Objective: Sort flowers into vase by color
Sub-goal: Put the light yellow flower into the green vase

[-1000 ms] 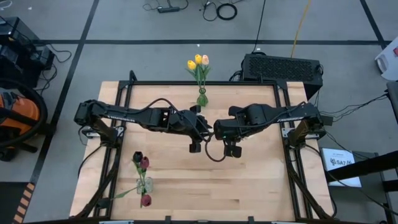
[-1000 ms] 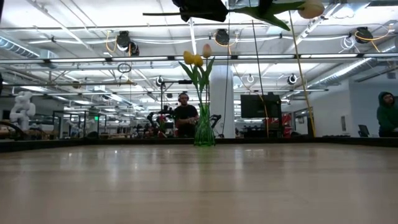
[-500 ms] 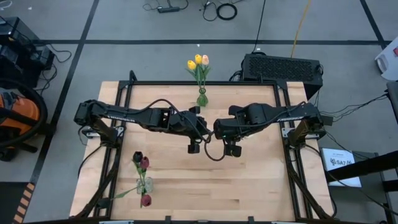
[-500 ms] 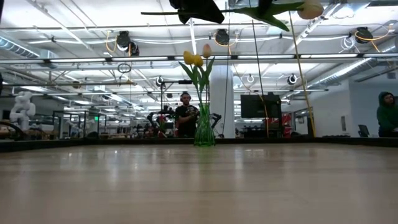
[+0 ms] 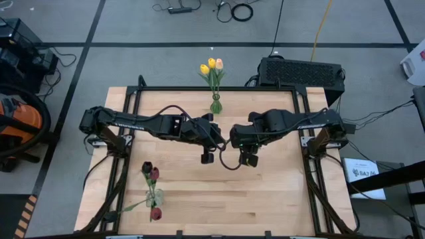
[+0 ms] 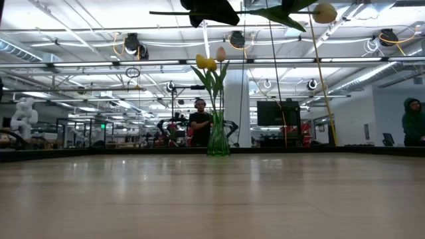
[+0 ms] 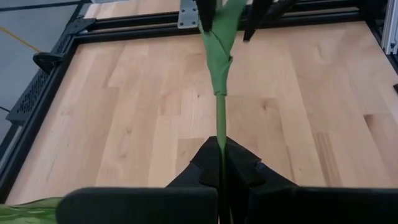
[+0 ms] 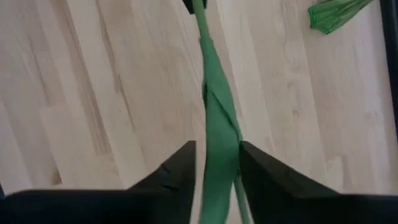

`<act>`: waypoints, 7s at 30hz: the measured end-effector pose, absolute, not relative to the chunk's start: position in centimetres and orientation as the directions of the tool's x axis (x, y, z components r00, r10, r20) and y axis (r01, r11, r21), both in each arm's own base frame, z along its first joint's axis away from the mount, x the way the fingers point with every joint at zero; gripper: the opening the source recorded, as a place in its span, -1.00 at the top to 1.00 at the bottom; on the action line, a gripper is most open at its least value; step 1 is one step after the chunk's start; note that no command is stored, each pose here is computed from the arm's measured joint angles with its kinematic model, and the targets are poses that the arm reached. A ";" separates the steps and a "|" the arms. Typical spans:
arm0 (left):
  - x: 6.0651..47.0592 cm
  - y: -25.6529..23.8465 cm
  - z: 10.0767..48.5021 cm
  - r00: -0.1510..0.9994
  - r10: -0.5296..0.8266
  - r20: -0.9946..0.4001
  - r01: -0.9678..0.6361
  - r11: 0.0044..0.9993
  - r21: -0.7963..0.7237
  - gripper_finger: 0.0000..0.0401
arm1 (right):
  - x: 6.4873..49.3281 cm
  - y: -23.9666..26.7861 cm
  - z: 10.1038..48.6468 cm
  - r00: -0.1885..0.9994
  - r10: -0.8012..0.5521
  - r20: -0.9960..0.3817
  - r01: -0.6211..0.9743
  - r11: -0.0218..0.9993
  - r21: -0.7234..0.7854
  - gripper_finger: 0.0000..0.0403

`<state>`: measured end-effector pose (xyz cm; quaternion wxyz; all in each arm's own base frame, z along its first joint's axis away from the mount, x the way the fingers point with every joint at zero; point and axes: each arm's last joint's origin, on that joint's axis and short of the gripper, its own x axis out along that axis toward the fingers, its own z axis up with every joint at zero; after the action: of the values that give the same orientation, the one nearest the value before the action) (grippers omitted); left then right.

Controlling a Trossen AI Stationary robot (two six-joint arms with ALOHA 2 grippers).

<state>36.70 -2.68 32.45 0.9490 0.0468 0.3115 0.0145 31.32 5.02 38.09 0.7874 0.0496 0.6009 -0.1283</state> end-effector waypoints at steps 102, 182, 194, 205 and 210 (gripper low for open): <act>29.5 1.5 35.7 0.944 -0.092 0.318 0.144 0.979 -0.143 0.94 | 31.5 1.5 42.0 0.970 -0.183 0.157 0.149 0.967 0.205 0.22; 16.2 5.9 40.8 0.940 0.303 0.158 -0.298 0.953 -0.057 0.26 | 34.2 -11.6 33.6 0.652 -0.714 -0.254 0.745 0.665 0.043 1.00; 16.2 5.9 40.7 0.941 0.303 0.148 -0.297 0.953 -0.063 0.26 | 36.6 -13.2 29.1 0.610 -0.714 -0.345 0.758 0.652 -0.010 0.99; 16.3 5.9 40.6 0.944 0.301 0.137 -0.295 0.953 -0.063 0.26 | 38.1 -14.4 25.0 0.557 -0.712 -0.429 0.781 0.624 -0.023 0.88; 16.3 5.9 40.5 0.945 0.301 0.126 -0.295 0.954 -0.062 0.26 | 38.3 -14.5 24.8 0.555 -0.714 -0.428 0.782 0.622 -0.023 0.82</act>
<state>16.28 5.91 40.49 0.9860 -0.0212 -0.0673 0.1510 38.26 -14.47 24.78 0.8776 0.0851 0.2025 -0.4262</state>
